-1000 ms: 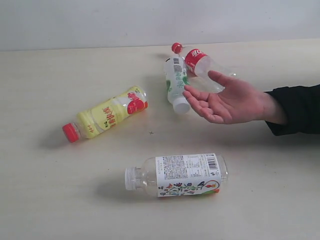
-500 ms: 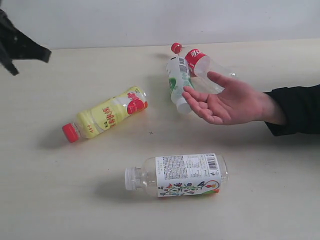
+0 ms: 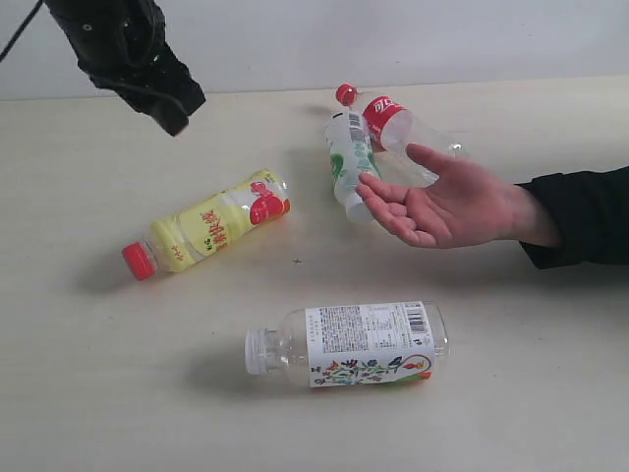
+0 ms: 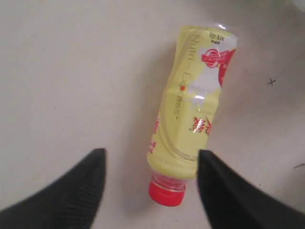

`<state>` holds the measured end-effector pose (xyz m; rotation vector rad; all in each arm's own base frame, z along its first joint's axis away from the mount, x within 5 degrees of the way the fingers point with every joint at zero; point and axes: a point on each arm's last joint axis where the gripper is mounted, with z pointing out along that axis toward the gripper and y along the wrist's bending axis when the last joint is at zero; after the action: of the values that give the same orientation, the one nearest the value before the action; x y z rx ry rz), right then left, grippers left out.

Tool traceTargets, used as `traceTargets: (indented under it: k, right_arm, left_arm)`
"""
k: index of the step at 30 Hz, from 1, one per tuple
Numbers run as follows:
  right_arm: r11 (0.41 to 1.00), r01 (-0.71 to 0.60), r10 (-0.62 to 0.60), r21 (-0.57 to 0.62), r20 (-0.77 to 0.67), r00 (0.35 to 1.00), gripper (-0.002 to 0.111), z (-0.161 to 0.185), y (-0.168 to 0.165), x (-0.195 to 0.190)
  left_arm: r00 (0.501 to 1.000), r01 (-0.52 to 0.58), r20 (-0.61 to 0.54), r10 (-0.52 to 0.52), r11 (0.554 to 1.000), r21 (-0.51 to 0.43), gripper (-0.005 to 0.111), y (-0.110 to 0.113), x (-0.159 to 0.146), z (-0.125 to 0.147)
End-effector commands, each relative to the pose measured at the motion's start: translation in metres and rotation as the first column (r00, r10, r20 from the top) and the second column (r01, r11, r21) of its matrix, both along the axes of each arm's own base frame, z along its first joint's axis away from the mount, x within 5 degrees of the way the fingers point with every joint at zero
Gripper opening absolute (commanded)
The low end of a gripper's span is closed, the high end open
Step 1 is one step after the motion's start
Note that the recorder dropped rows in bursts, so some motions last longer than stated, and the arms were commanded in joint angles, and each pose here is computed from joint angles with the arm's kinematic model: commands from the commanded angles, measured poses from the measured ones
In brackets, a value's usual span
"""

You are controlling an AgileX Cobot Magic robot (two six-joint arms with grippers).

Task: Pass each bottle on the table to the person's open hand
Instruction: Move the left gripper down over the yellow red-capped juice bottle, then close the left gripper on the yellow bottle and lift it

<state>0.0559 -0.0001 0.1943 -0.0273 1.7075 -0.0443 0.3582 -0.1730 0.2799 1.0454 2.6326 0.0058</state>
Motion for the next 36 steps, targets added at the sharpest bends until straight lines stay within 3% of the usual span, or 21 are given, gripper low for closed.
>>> traceTargets:
  k: [1,10,24,36]
  right_arm:
    - [1.0,0.003,-0.003,-0.005,0.003,1.0,0.0,-0.001,0.0,0.0]
    - [1.0,0.003,-0.003,-0.005,0.003,1.0,0.0,-0.001,0.0,0.0]
    - [1.0,0.003,-0.003,-0.008,0.003,1.0,0.0,-0.001,0.0,0.0]
    - [1.0,0.003,-0.003,-0.005,0.003,1.0,0.0,-0.001,0.0,0.0]
  left_arm:
    - [0.997,0.044,-0.065,-0.043,0.999,0.01,0.084,-0.009,0.006,-0.022]
    - [0.939,0.277,-0.227,-0.258,0.959,0.056,0.084,-0.035,0.004,-0.078]
    - [0.945,0.29,-0.184,-0.269,0.952,0.1,0.084,-0.042,0.023,-0.127]
    - [0.935,0.3,-0.237,-0.266,0.946,0.122,0.084,-0.042,0.025,-0.154]
